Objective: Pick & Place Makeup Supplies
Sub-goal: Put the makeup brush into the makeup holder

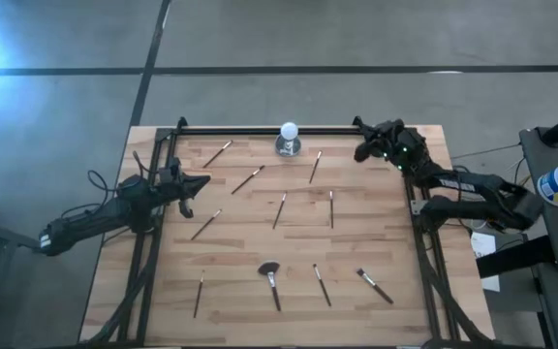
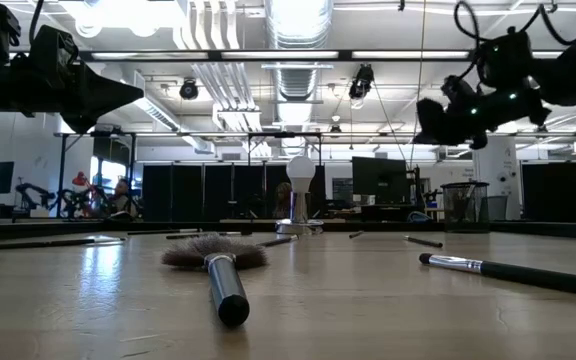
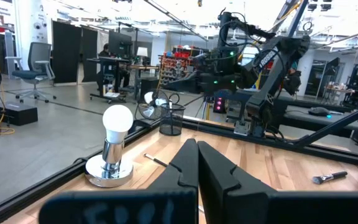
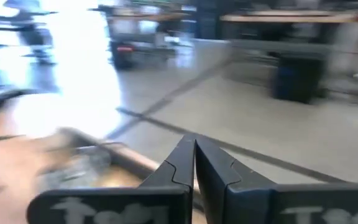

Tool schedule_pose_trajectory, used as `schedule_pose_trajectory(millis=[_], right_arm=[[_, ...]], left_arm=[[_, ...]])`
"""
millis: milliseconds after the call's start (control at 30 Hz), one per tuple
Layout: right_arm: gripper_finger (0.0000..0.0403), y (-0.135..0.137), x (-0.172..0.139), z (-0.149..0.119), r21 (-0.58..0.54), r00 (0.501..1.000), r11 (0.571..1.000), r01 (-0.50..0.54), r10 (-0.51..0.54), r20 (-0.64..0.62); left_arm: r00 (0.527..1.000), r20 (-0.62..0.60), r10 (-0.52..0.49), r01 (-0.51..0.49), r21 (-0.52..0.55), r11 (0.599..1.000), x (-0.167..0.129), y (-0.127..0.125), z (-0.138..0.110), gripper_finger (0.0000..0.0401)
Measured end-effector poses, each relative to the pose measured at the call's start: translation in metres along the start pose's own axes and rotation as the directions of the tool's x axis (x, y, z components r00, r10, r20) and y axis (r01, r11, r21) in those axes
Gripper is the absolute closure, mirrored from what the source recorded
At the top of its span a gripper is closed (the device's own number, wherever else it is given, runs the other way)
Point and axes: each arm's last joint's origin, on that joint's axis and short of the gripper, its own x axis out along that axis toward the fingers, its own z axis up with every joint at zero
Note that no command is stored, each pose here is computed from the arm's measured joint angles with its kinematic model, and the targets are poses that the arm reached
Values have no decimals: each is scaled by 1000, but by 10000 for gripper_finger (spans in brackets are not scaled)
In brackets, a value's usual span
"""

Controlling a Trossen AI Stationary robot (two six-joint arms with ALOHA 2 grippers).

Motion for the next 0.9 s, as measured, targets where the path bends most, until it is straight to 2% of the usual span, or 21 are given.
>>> schedule_pose_trajectory(millis=[100, 200, 567, 733, 900], right_arm=[[392, 4, -7, 1, -10, 987, 987, -158, 158, 15], [392, 7, -12, -1, -7, 973, 973, -231, 231, 21], [392, 20, -26, -27, 21, 947, 949, -315, 316, -53], [392, 26, -29, -32, 5, 936, 938, -346, 346, -71], [392, 27, -29, -33, -13, 932, 934, -356, 355, -74]], left_arm=[[1000, 0, 0, 0, 0, 1000, 0, 0, 0, 401], [1000, 0, 0, 0, 0, 1000, 0, 0, 0, 401], [1000, 26, -3, 3, -11, 1000, 0, 0, 3, 401], [990, 141, -16, 41, -178, 983, -1, -2, 14, 401], [978, 206, -22, 68, -220, 973, -2, -2, 20, 401]])
